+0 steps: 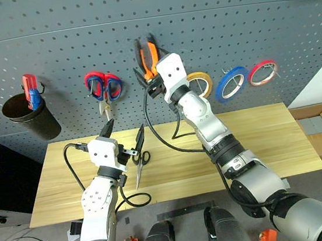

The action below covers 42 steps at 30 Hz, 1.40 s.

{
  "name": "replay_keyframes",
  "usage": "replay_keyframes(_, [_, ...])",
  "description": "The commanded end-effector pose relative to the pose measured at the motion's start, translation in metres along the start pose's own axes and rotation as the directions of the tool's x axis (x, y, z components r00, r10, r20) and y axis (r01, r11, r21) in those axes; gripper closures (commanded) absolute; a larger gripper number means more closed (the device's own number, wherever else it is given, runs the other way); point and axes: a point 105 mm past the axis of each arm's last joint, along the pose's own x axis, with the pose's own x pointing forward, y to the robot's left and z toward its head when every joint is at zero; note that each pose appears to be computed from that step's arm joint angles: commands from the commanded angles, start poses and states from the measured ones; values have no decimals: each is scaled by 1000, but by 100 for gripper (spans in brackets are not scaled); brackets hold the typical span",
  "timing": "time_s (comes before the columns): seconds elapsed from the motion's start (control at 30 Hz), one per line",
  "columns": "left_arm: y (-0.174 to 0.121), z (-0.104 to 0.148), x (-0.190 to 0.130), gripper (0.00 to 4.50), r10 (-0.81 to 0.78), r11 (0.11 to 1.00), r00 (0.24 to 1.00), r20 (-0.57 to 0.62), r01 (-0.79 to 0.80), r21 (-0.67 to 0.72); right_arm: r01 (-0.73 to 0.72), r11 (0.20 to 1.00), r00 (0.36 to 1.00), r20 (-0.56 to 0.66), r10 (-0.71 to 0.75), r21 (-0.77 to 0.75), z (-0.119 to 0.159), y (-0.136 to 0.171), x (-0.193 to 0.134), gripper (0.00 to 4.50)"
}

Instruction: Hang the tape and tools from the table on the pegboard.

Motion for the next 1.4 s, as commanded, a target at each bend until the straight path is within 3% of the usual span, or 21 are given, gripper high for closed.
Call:
replay_keyframes(0.03, [4,0,1,0,26,1000,1000,-13,-26,-5,15,999,998,65,-17,42,24,-15,-6,5])
replay_keyframes(0.13, [7,-17,-4,0,62,997,993,-102,-67,-46,-40,999,996,78,37,29,36,-19,-19,5])
replay_keyframes(0.3, [10,-40,-15,0,83,990,971,-223,-105,-89,-76,977,997,-18,81,201,41,-32,-41,5])
replay_keyframes(0.4, [10,-57,-25,0,97,981,947,-307,-143,-129,-240,931,965,-37,260,276,50,-22,-66,5])
replay_keyframes(0.5, [10,-80,-34,0,134,976,898,-420,-192,-99,-410,781,869,-58,491,470,54,-9,-107,5])
replay_keyframes(0.57, [11,-87,-34,0,182,971,875,-448,-231,-57,-412,737,826,-123,551,535,43,-2,-120,5])
replay_keyframes(0.67, [0,-111,-40,0,148,974,794,-589,-220,-52,-409,734,661,-379,648,542,-5,23,-149,5])
replay_keyframes(0.77, [-13,-127,-45,0,70,979,725,-685,-180,-91,-448,724,534,-492,688,525,-40,41,-178,5])
replay_keyframes(0.83, [-19,-132,-47,0,41,982,695,-718,-162,-101,-441,731,493,-541,682,521,-60,47,-192,5])
replay_keyframes(0.93, [-22,-138,-50,0,22,984,659,-752,-147,-99,-431,741,465,-576,672,516,-77,52,-203,5])
replay_keyframes(1.23, [-16,-166,-51,0,24,976,525,-851,-198,-95,-399,751,476,-581,660,527,-83,55,-206,5])
replay_keyframes(1.4, [-28,-172,-52,0,-67,970,469,-880,-174,-167,-390,755,468,-592,656,528,-86,55,-211,5])
